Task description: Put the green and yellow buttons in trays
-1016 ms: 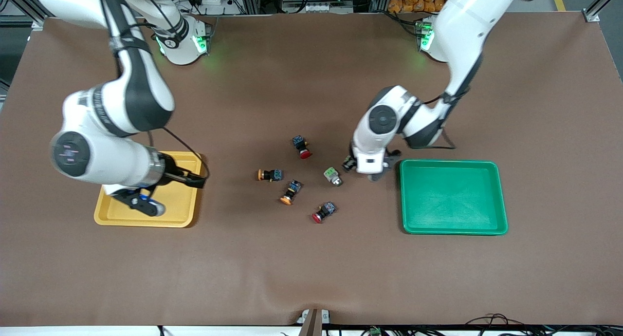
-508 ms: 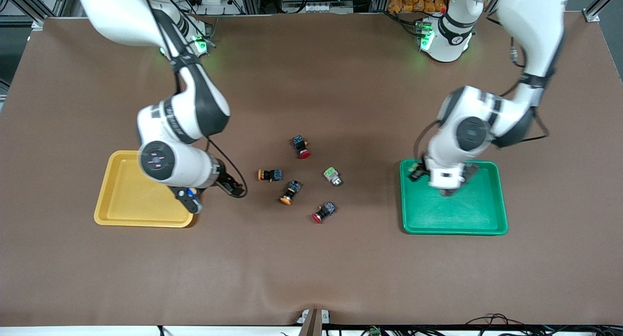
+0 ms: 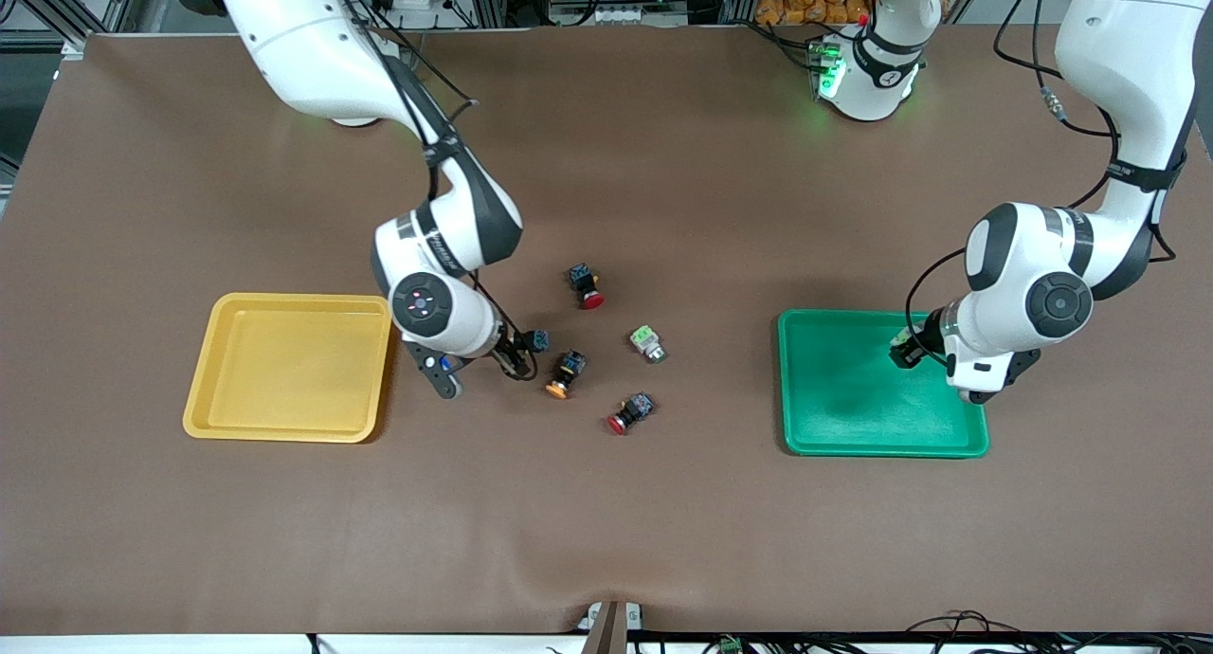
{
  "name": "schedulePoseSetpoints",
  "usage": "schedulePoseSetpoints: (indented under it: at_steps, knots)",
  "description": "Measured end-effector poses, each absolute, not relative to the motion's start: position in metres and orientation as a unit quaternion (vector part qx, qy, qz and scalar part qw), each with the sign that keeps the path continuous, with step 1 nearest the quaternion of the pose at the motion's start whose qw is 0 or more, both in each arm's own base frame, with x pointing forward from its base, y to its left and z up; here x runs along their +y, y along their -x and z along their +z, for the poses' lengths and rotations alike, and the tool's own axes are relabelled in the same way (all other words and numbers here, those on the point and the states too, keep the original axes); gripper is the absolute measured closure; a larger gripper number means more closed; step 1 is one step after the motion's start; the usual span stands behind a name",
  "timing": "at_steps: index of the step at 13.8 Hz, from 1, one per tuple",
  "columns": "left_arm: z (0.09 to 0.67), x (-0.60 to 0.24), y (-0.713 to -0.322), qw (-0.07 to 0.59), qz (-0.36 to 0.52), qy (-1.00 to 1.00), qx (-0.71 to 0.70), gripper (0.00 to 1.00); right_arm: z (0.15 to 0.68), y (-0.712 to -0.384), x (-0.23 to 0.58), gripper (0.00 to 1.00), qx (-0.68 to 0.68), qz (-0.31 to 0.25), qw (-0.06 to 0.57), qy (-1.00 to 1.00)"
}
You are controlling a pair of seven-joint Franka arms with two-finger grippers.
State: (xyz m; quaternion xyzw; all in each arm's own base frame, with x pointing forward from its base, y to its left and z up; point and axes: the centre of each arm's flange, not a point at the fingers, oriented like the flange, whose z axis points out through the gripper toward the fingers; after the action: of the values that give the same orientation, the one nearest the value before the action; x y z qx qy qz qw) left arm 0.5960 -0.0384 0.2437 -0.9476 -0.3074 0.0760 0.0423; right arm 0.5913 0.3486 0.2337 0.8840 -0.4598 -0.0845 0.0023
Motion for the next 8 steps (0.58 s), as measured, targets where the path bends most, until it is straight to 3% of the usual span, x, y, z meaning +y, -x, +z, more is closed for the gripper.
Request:
schedulePoseSetpoints:
  at_steps: [1,3,4,8]
  knots:
    - [0.244,-0.038,-0.596,0.043,0.076,0.948,-0.307,0.27,0.223,-0.588,0.354,0.0,-0.464,-0.078,-0.003,-0.882]
    - [0.248,-0.036,-0.598,0.042,0.072,0.948,-0.309,0.06,0.204,-0.58,0.36,0.0,-0.466,-0.068,-0.008,-0.882]
    - [0.254,-0.034,-0.602,0.04,0.065,0.947,-0.311,0.0,0.2,-0.577,0.361,0.03,-0.466,-0.068,-0.007,-0.882]
    - [0.289,-0.044,-0.617,0.032,0.046,0.949,-0.31,0.0,0.191,-0.574,0.359,0.08,-0.467,-0.071,-0.002,-0.881]
